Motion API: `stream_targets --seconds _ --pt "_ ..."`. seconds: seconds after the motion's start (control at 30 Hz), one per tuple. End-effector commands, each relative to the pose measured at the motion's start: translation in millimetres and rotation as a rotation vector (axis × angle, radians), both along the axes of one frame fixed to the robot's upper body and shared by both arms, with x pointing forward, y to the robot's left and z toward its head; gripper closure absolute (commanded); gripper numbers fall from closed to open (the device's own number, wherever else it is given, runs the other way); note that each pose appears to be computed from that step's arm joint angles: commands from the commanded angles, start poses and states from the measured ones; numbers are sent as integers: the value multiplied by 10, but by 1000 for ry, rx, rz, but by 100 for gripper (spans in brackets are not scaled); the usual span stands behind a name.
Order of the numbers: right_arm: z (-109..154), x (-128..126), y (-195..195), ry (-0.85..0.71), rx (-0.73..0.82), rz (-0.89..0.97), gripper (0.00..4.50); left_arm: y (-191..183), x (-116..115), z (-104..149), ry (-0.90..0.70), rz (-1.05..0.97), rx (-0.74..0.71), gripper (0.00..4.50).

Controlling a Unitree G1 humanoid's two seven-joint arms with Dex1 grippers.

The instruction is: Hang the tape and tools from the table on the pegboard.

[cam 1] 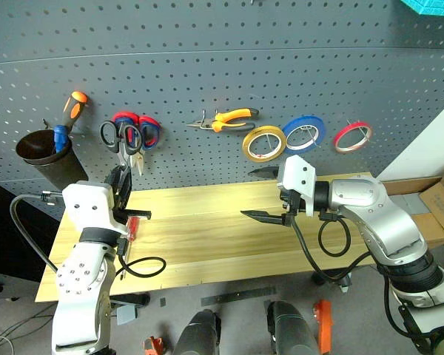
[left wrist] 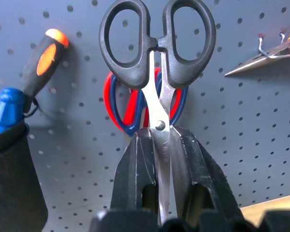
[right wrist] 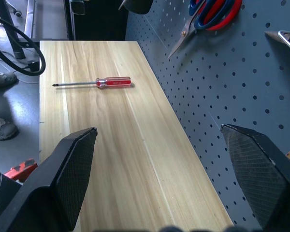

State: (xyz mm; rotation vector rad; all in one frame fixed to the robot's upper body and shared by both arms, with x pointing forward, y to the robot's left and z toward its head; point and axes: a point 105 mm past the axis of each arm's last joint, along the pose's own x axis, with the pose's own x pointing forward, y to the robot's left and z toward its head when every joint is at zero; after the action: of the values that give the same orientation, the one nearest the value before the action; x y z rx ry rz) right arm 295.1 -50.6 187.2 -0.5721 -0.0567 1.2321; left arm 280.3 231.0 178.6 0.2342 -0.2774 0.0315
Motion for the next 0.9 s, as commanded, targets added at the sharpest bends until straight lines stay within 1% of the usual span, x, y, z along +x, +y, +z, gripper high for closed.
stream_targets --seconds 0.03,0.27,0.57,0.63,0.7,0.87,0.9 --pt "113 -45 38 -55 3 25 25 55 7 56 -12 18 1 441" --pt "108 -59 33 -52 -2 24 25 44 140 1 25 17 5 441" --pt "104 -65 35 -51 -1 20 25 105 201 -139 76 52 -37 441" --pt "99 -71 39 -50 -1 21 25 88 219 -167 88 37 -51 368" --pt "92 -79 42 -48 -2 22 25 72 232 -195 102 26 -58 312" --pt "73 -97 39 -40 -5 20 25 113 204 -307 143 51 -60 134" --pt "65 -99 38 -37 -6 18 25 136 191 -356 164 62 -58 111"
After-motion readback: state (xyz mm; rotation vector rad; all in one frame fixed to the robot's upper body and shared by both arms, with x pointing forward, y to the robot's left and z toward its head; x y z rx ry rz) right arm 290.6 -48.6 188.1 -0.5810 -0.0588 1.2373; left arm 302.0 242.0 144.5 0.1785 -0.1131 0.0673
